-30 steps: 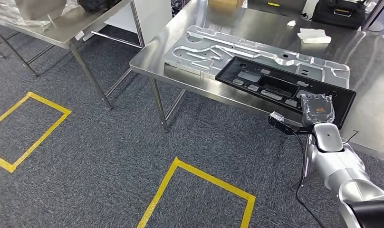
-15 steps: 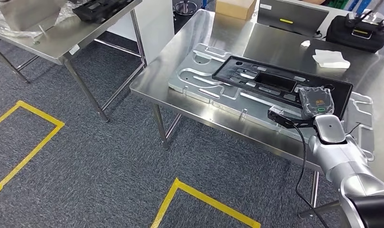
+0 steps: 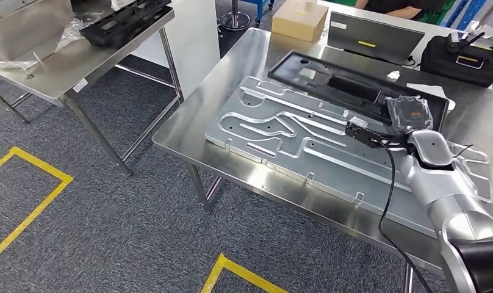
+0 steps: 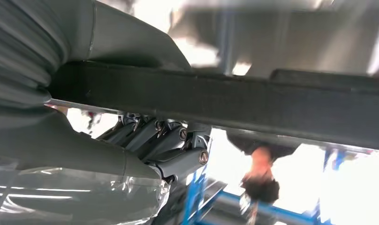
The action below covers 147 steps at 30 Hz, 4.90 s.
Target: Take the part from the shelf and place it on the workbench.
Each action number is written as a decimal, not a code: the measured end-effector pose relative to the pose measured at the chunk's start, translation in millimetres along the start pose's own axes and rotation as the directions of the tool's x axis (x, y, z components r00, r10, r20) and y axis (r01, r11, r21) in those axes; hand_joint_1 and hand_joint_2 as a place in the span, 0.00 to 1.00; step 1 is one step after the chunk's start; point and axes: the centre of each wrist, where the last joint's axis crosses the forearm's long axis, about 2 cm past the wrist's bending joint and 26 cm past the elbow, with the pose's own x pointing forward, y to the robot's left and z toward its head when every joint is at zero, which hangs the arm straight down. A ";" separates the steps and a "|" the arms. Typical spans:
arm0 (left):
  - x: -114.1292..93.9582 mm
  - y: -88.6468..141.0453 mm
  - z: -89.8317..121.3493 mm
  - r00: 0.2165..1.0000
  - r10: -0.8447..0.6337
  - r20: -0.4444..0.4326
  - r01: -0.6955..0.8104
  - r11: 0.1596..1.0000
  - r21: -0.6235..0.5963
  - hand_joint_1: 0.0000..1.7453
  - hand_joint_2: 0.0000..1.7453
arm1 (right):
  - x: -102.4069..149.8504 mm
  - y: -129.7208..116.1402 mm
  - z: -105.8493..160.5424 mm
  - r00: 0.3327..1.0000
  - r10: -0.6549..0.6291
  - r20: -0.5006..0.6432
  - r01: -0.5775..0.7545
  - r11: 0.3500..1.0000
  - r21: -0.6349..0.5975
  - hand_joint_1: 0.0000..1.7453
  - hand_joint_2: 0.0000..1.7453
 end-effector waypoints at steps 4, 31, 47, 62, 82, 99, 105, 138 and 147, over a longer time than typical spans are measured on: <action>-1.0 -0.7 0.4 0.997 0.073 0.012 -0.073 0.997 0.026 0.00 1.00 | -1.0 10.5 10.0 0.999 -0.042 -0.005 0.042 0.999 0.024 1.00 1.00; 6.9 -3.3 -1.0 0.987 0.142 0.072 -0.145 0.988 0.050 0.00 1.00 | 45.0 58.9 45.2 0.987 -0.112 0.118 0.095 0.985 0.141 1.00 1.00; 6.2 -3.0 -0.8 0.969 0.189 0.159 -0.202 0.977 0.065 0.00 1.00 | 75.3 64.9 44.3 0.980 -0.142 0.136 0.118 0.978 0.169 1.00 1.00; 5.7 -3.7 -0.8 0.939 0.219 0.263 -0.228 0.974 0.002 0.00 1.00 | 78.0 64.2 42.1 0.979 -0.132 0.153 0.105 0.979 0.173 0.00 0.00; 4.9 0.6 -1.3 0.949 0.199 0.242 -0.205 0.979 -0.002 0.00 1.00 | 77.0 70.5 48.1 0.981 -0.137 0.137 0.109 0.974 0.199 0.00 0.00; 5.9 -1.2 -1.3 0.936 0.219 0.276 -0.223 0.975 -0.018 0.00 1.00 | 78.5 72.3 49.5 0.982 -0.118 0.147 0.083 0.970 0.229 0.00 0.00; 6.2 -1.8 -1.3 0.918 0.258 0.301 -0.260 0.965 -0.034 0.00 0.00 | 78.4 72.1 49.1 0.982 -0.124 0.146 0.087 0.969 0.233 0.00 0.00; 13.5 -13.7 -1.0 0.895 0.325 0.306 -0.316 0.945 -0.078 0.00 0.00 | 65.6 79.7 59.0 0.988 -0.099 0.115 0.066 0.963 0.261 0.00 0.00; 15.6 -15.7 -1.0 0.892 0.333 0.306 -0.322 0.943 -0.088 0.00 0.00 | 66.1 73.2 51.2 0.988 -0.086 0.131 0.052 0.969 0.243 0.00 0.00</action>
